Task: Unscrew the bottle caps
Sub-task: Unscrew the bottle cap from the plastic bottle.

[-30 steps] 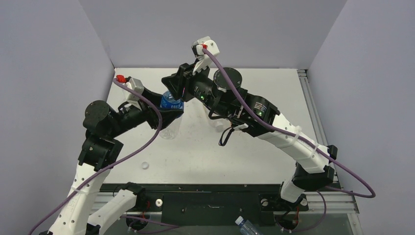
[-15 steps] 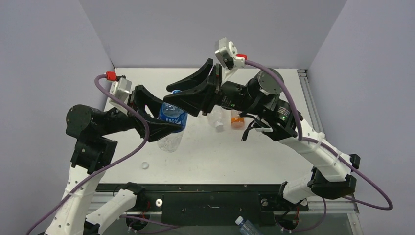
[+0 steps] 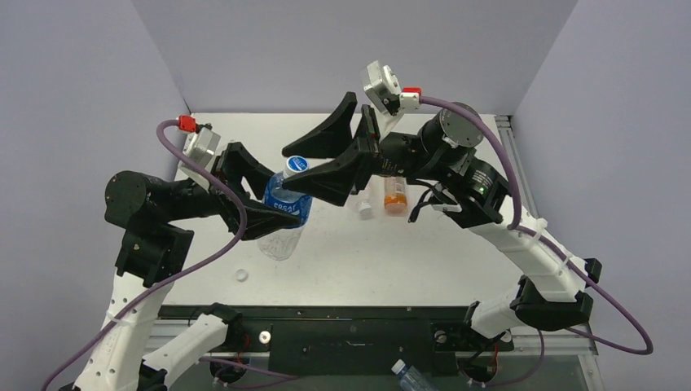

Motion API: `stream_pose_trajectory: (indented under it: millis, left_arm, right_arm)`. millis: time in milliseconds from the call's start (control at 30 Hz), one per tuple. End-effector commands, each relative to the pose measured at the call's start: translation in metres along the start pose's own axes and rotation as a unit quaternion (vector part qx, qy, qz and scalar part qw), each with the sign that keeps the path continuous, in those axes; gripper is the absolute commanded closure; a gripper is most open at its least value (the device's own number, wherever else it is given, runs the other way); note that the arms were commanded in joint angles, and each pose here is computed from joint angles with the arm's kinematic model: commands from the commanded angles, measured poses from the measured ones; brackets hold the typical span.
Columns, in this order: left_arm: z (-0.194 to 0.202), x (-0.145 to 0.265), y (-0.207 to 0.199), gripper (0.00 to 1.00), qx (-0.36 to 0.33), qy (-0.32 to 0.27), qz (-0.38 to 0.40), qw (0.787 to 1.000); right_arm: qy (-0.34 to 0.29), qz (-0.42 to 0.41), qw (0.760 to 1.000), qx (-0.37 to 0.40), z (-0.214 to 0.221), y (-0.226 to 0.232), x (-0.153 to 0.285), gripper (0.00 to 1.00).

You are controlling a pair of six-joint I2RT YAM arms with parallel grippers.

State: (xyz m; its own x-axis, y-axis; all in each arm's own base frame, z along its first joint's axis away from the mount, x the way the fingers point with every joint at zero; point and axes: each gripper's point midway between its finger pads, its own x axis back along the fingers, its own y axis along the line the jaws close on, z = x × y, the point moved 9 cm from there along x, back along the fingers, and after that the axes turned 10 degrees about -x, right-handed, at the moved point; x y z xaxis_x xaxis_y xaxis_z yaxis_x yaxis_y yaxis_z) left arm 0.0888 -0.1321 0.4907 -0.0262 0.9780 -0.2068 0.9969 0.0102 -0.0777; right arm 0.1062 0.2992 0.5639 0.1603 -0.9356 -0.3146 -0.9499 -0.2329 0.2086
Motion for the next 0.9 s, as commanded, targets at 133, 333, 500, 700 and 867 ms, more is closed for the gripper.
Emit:
stream_pose_trajectory:
  millis: [133, 333, 500, 700, 867]
  left_arm:
    - [-0.001, 0.002, 0.021, 1.0, -0.102, -0.013, -0.085, 0.991]
    - [0.009, 0.007, 0.031, 1.0, -0.144, -0.003, -0.119, 0.982]
    - [0.002, 0.007, 0.025, 1.0, -0.144, -0.022, -0.125, 0.981]
    - [-0.015, 0.004, 0.014, 1.0, -0.106, -0.056, -0.118, 0.986]
    - [-0.03, 0.001, 0.01, 1.0, -0.087, -0.088, -0.12, 0.985]
  right_arm:
    - [-0.041, 0.24, 0.969, 0.048, -0.019, 0.008, 0.029, 0.21]
    - [-0.046, 0.356, 0.933, 0.036, -0.013, -0.001, 0.027, 0.19]
    - [-0.039, 0.301, 0.951, 0.055, 0.001, 0.008, 0.043, 0.18]
    - [-0.019, 0.139, 0.987, 0.074, 0.048, 0.016, 0.071, 0.17]
    - [0.013, 0.105, 0.993, 0.048, 0.071, 0.002, 0.054, 0.17]
